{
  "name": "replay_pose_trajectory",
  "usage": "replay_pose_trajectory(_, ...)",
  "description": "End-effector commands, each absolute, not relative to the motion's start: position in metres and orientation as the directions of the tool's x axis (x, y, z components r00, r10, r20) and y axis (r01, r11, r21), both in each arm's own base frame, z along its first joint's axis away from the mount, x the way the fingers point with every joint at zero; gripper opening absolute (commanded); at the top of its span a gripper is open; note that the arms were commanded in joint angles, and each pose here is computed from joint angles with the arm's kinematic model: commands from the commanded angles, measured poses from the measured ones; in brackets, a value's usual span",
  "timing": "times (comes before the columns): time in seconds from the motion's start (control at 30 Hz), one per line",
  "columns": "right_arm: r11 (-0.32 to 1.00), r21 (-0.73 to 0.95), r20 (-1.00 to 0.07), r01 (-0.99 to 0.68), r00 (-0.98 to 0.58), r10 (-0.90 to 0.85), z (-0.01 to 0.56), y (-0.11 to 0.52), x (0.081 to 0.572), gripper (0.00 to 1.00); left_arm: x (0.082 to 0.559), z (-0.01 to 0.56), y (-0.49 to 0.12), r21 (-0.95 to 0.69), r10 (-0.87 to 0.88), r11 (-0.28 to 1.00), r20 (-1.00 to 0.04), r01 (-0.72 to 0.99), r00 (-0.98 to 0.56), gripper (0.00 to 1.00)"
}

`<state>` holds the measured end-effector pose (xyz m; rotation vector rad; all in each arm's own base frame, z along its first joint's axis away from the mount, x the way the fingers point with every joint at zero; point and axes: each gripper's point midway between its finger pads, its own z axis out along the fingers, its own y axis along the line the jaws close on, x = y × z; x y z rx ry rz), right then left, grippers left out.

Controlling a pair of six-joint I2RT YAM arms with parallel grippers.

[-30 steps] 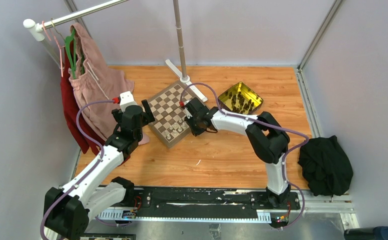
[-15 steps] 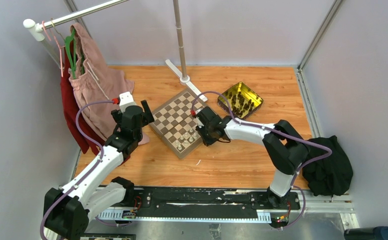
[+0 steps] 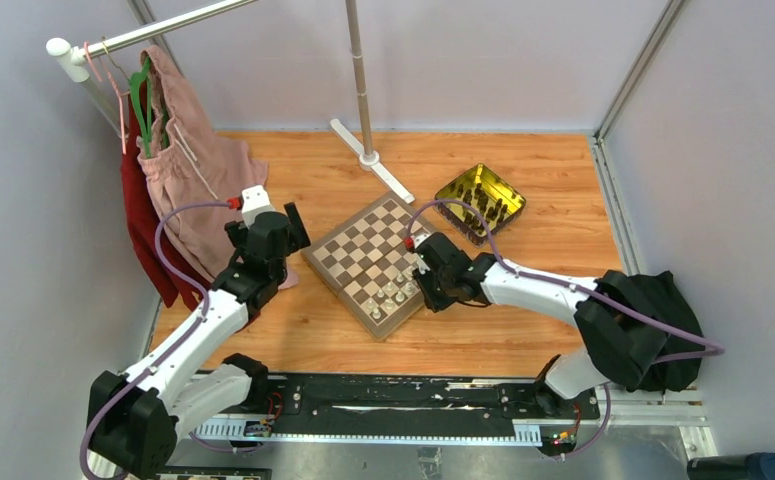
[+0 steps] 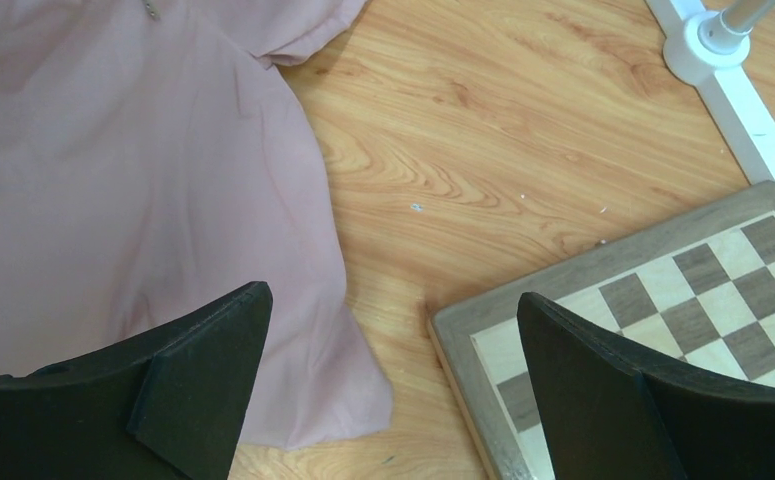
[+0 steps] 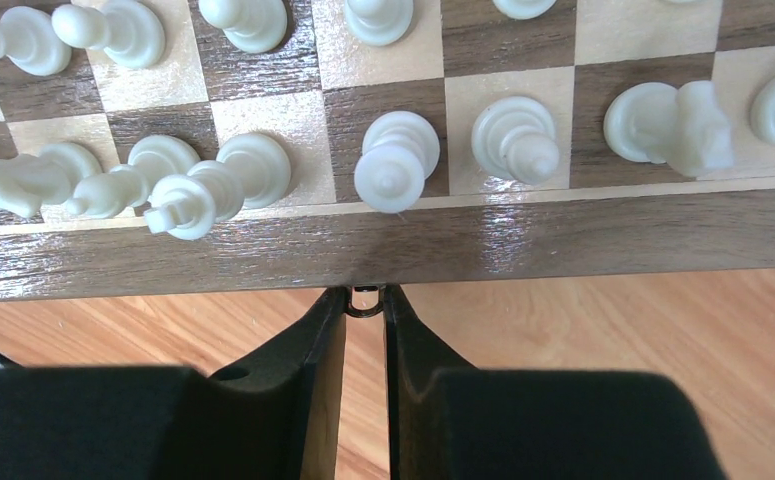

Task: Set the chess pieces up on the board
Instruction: Move the chessboard to the center of the board.

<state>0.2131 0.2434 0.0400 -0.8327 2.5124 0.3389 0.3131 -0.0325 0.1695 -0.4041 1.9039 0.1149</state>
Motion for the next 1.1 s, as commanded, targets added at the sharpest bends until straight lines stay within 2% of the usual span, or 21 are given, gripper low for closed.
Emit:
replay_pose_trajectory(0.0, 0.797, 0.089, -0.502, -0.598, -0.718, -0.482, 0.043, 0.233, 0.198, 0.01, 0.316, 0.172, -0.036, -0.117, -0.229, 0.931, -0.924, -0.346, -0.307, 0.99)
replay_pose_trajectory(0.83, 0.821, 0.109, -0.470, -0.561, -0.757, -0.455, 0.027, 0.201, 0.165, 0.01, 0.319, 0.173, -0.066, -0.094, -0.197, 0.945, -0.927, -0.313, -0.318, 0.99)
replay_pose_trajectory(1.07, 0.830, 0.082, -0.473, -0.552, -0.754, -0.455, 0.026, 0.198, 0.167, 0.10, 0.319, 0.173, -0.067, -0.092, -0.194, 0.947, -0.928, -0.309, -0.319, 0.99)
